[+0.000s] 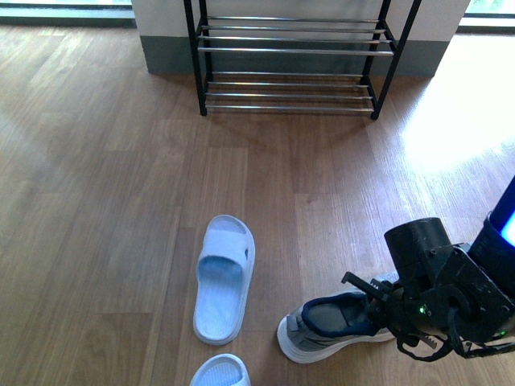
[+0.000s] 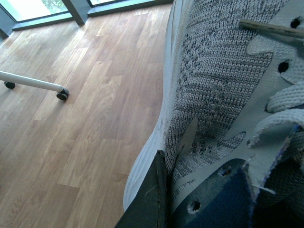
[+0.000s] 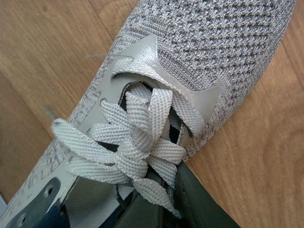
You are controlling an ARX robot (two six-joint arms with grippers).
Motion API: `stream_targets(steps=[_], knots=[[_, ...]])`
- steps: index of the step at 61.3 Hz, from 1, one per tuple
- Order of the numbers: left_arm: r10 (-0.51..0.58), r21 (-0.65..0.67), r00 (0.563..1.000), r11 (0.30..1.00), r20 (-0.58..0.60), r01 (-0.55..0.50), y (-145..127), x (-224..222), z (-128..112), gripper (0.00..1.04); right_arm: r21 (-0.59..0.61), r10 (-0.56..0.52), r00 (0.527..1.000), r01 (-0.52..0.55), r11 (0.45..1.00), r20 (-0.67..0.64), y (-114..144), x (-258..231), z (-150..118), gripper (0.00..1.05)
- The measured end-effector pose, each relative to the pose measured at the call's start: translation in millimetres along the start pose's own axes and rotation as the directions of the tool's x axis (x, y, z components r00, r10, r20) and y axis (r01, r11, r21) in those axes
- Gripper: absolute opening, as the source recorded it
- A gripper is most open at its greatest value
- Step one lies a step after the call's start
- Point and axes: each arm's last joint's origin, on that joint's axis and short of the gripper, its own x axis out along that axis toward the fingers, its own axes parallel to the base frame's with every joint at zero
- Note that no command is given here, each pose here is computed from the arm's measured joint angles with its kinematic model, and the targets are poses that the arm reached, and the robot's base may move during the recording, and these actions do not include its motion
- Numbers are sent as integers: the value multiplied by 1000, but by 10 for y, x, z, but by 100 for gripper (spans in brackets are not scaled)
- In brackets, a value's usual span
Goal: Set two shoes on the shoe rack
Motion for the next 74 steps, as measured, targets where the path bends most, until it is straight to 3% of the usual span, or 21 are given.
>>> stream_targets(steps=[10, 20, 35, 45, 53, 58, 63, 67, 74], knots=[[0, 0, 1000, 1000, 0, 0, 1, 0, 0, 2, -217, 41, 993, -17, 976, 106, 22, -316, 102, 1], [0, 0, 1000, 1000, 0, 0, 1, 0, 0, 2, -445, 100, 978, -8, 896, 184, -4, -735, 178, 1], [0, 0, 1000, 1000, 0, 0, 1, 0, 0, 2, -636, 128, 971, 31, 771, 202, -307, -1378, 156, 1], [0, 0, 1000, 1000, 0, 0, 1, 0, 0, 2, -710, 192, 952, 37, 703, 239, -512, -1980, 290, 1], [0, 0, 1000, 1000, 0, 0, 1, 0, 0, 2, -741, 306, 892, 48, 670, 334, -646, -2674, 505, 1], [0, 0, 1000, 1000, 0, 0, 0, 0, 0, 2, -771, 428, 790, 86, 631, 438, -808, -3398, 561, 1], [0, 0, 1000, 1000, 0, 0, 1, 0, 0, 2, -761, 477, 691, 165, 627, 543, -873, -3776, 509, 1], [0, 0, 1000, 1000, 0, 0, 0, 0, 0, 2, -765, 483, 683, 175, 620, 548, -875, -3804, 511, 1], [0, 0, 1000, 1000, 0, 0, 1, 0, 0, 2, -771, 469, 711, 162, 615, 524, -885, -3721, 489, 1]])
